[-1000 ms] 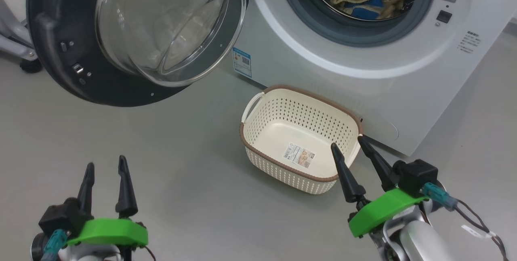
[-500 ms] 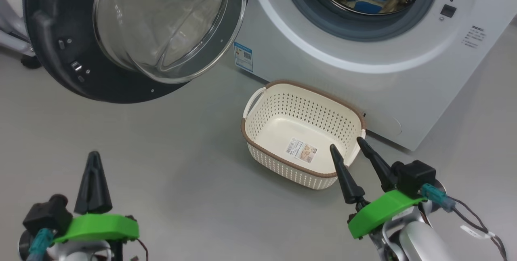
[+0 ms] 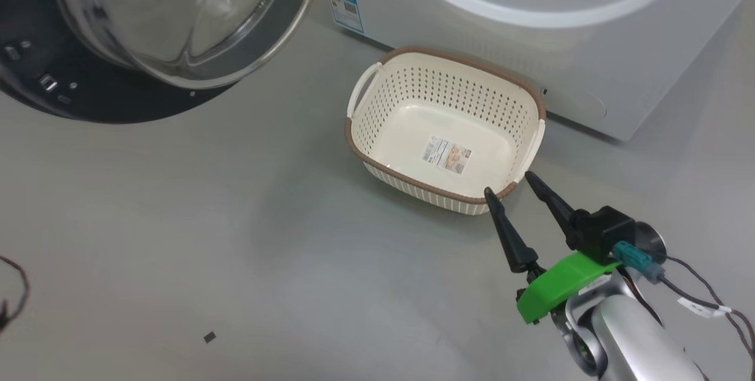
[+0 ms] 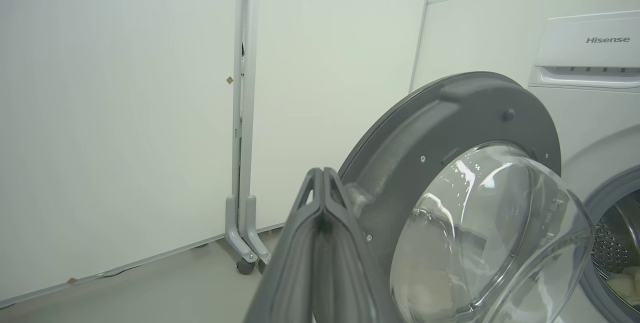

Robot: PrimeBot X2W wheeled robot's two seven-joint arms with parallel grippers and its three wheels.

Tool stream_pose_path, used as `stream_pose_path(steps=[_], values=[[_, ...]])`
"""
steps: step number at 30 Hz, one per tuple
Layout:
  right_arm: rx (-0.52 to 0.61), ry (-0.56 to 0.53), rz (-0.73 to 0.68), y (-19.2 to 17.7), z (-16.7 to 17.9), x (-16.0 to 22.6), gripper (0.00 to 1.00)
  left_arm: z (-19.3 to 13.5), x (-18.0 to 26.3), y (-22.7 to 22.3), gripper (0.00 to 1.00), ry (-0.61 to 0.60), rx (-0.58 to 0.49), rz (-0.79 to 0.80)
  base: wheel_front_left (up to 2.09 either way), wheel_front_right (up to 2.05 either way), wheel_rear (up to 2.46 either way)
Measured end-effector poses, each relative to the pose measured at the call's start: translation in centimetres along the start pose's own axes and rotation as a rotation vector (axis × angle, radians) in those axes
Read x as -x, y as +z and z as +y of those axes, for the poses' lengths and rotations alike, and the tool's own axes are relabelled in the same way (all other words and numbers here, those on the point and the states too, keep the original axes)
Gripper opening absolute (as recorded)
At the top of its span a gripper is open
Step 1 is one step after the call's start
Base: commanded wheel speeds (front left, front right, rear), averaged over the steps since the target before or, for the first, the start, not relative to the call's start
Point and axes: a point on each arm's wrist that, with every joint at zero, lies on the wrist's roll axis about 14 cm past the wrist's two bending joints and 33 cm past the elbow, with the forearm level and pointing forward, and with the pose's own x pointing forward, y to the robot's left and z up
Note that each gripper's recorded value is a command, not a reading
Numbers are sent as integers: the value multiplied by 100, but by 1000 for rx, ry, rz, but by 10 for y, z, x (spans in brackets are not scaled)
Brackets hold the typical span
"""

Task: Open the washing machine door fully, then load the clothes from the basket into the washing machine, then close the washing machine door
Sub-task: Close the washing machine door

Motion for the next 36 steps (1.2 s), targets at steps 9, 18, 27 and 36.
stream_pose_path(steps=[9,18,27,36], values=[[-10,-58,50,-22,-43,0,100,30,-93,16,0,94,102,-54,0,0,0],[-7,-116,76,-30,-67,12,100,47,-141,-34,0,273,551,117,0,0,0],[13,-145,69,-25,-77,19,100,72,-149,-60,0,457,1010,141,0,0,0],[22,-175,71,-26,-86,26,100,55,-158,-74,0,428,1096,213,0,0,0]])
